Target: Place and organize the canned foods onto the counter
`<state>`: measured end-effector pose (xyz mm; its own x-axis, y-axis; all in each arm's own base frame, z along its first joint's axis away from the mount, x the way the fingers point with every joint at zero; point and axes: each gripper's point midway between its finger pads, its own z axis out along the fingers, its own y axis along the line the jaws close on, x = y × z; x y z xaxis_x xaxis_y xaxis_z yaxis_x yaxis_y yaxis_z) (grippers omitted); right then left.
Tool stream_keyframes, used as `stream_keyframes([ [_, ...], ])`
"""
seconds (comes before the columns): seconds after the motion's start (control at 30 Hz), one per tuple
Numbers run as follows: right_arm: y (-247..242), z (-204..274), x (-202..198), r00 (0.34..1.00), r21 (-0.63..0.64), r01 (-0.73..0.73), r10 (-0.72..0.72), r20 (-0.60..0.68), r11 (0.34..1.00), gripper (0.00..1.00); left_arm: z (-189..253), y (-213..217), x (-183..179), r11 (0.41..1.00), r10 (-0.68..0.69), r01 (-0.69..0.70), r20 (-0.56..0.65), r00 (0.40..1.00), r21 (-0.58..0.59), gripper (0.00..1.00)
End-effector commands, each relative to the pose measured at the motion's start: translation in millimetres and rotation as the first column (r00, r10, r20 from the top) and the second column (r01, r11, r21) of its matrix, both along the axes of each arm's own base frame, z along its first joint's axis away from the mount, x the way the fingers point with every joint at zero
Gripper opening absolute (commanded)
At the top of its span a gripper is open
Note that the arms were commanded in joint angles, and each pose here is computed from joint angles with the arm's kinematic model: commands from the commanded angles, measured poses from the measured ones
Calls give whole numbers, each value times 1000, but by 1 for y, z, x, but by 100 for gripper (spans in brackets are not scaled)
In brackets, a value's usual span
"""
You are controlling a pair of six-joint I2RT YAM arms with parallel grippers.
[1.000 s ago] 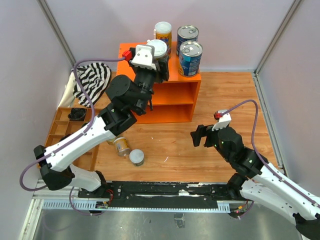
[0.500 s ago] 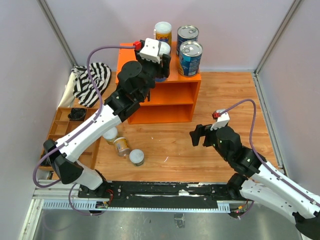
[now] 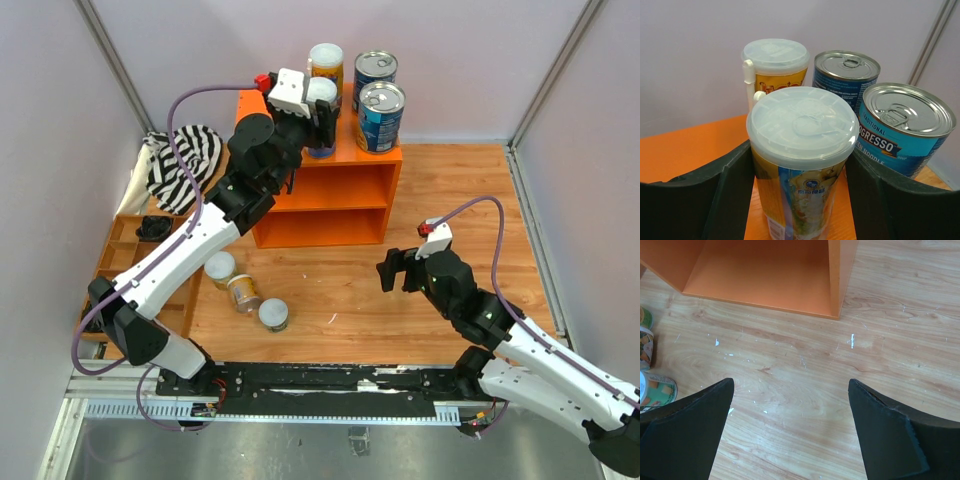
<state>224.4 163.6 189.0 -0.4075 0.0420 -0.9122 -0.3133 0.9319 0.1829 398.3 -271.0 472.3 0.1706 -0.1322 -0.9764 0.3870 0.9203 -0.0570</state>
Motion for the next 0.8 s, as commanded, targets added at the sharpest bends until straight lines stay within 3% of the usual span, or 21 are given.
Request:
stream_keyframes([
  [0.0,-1,4,5,1000,7,10,-10,16,1000,97,56,11,-5,988,-22,43,141,990,-146,0],
  [0.77,2,7,7,1000,5,4,-4,13,1000,97,36,-2,8,993,-66,75,104,992,-86,0],
])
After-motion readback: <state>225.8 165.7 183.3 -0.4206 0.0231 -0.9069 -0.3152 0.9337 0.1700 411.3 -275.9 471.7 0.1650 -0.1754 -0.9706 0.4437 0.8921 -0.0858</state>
